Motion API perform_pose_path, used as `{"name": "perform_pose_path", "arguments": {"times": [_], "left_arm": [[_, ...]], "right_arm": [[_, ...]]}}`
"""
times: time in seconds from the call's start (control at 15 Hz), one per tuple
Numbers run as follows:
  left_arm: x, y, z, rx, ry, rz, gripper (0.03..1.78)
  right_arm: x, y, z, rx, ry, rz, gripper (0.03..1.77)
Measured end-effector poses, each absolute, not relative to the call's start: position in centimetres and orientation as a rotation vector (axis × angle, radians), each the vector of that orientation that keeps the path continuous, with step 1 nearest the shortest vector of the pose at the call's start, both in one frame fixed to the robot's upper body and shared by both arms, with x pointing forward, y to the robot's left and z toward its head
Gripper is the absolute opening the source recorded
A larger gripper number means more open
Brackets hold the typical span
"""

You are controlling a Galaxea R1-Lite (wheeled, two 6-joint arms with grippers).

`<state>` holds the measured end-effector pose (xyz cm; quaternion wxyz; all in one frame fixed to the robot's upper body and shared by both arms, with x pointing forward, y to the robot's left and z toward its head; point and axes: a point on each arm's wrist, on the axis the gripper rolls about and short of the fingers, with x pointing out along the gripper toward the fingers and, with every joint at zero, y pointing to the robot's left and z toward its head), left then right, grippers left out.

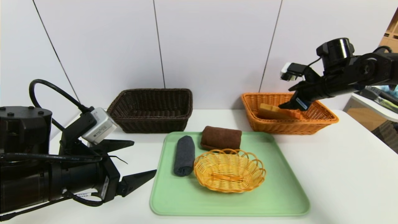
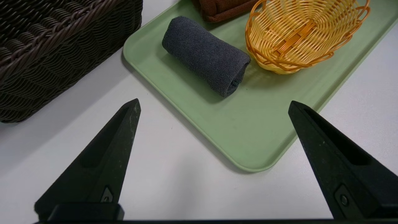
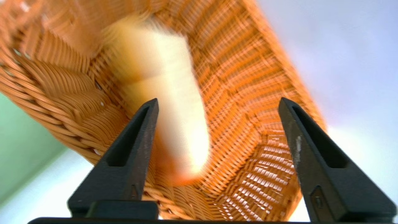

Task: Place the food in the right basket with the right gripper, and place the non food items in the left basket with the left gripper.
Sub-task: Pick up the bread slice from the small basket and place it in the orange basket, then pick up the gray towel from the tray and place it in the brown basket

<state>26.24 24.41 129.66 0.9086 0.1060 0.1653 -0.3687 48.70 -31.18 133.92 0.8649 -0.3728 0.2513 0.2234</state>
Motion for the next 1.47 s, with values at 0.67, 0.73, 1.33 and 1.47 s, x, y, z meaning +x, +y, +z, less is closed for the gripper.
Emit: {"name": "perform_pose_path", "arguments": {"times": [0.67, 0.73, 1.33, 1.47], "left_arm": [[26.1, 24.5, 129.8, 0.216, 0.334, -0.760, 1.69], [26.1, 24.5, 129.8, 0.217, 0.332, -0.760, 1.69], [26.3, 24.4, 130.3, 0.170, 0.298, -0.751, 1.69], [26.3, 24.4, 130.3, 0.155, 0.303, -0.748, 1.69]], "right_arm": [[43.6, -31.3, 138.0, -0.566, 0.520, 0.388, 1.61], [42.7, -31.3, 137.9, -0.540, 0.536, 0.387, 1.62], [32.1, -31.6, 136.5, -0.296, 0.613, 0.418, 1.68], [29.8, -31.5, 135.9, -0.246, 0.615, 0.443, 1.69]]}}
